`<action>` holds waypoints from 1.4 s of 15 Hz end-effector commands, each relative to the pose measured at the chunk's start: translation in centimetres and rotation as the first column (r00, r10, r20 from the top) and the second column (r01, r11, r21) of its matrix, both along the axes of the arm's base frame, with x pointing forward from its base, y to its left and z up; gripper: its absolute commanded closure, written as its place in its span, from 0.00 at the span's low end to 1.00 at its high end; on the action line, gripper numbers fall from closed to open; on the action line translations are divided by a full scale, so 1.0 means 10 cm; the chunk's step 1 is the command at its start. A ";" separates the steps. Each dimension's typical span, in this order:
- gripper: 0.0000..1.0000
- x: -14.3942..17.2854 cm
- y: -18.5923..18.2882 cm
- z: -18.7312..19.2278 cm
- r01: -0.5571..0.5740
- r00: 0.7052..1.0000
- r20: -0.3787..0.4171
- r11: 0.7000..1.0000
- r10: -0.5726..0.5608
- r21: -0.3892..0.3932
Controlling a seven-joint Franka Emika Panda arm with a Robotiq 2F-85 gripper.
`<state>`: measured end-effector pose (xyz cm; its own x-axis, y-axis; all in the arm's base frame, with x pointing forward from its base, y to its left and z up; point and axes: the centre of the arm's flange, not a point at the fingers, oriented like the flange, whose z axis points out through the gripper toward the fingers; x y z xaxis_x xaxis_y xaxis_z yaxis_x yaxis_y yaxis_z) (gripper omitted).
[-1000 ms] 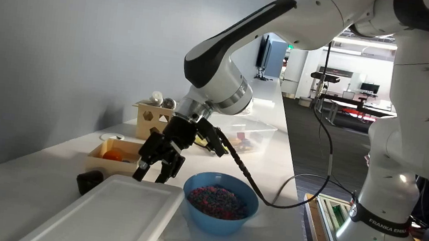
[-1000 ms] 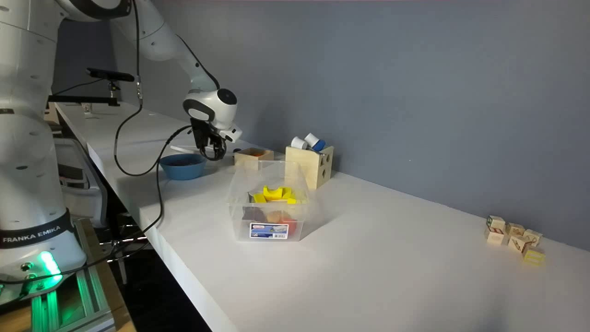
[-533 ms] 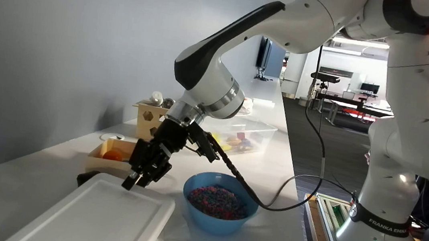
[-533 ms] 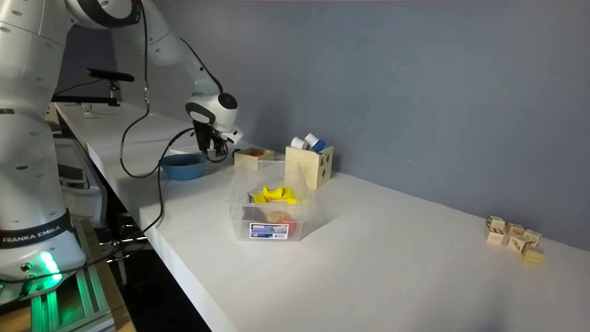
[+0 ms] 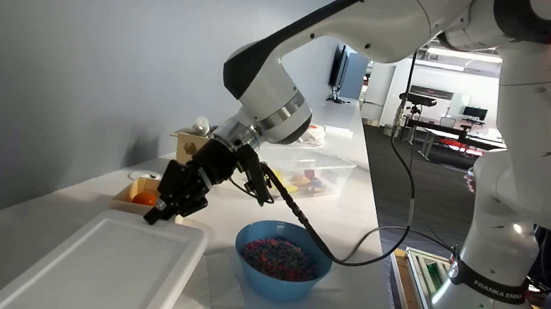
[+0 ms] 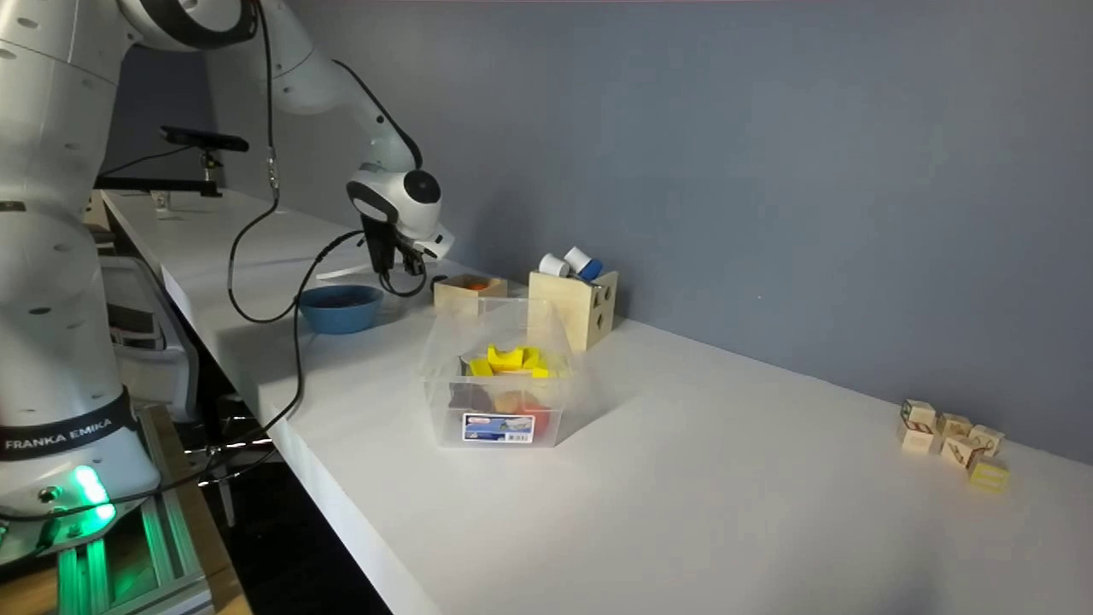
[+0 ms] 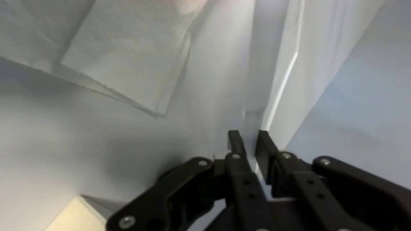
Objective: Put the white lid on the clear container.
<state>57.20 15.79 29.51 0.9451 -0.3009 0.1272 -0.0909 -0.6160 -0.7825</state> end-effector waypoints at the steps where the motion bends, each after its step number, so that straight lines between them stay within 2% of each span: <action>1: 0.98 -0.16 -0.24 0.26 0.024 0.995 0.093 0.994 -0.033 0.104; 8: 0.96 -0.45 -0.78 0.45 0.044 0.978 0.180 0.944 -0.108 0.327; 10: 0.96 -0.55 -0.89 0.46 0.048 0.971 0.201 0.926 -0.132 0.375; 11: 0.96 -0.61 -0.94 0.48 0.061 0.969 0.200 0.925 -0.144 0.374; 13: 0.96 -0.75 -1.03 0.48 0.079 0.976 0.171 0.946 -0.138 0.314; 17: 0.96 -1.05 -1.22 0.46 0.137 0.975 0.139 0.959 -0.175 0.250; 21: 0.96 -1.29 -1.37 0.26 0.187 0.982 0.000 0.980 -0.187 0.075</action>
<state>47.19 3.19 32.21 0.8622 -0.4818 0.1566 -0.0904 -0.4505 -0.8882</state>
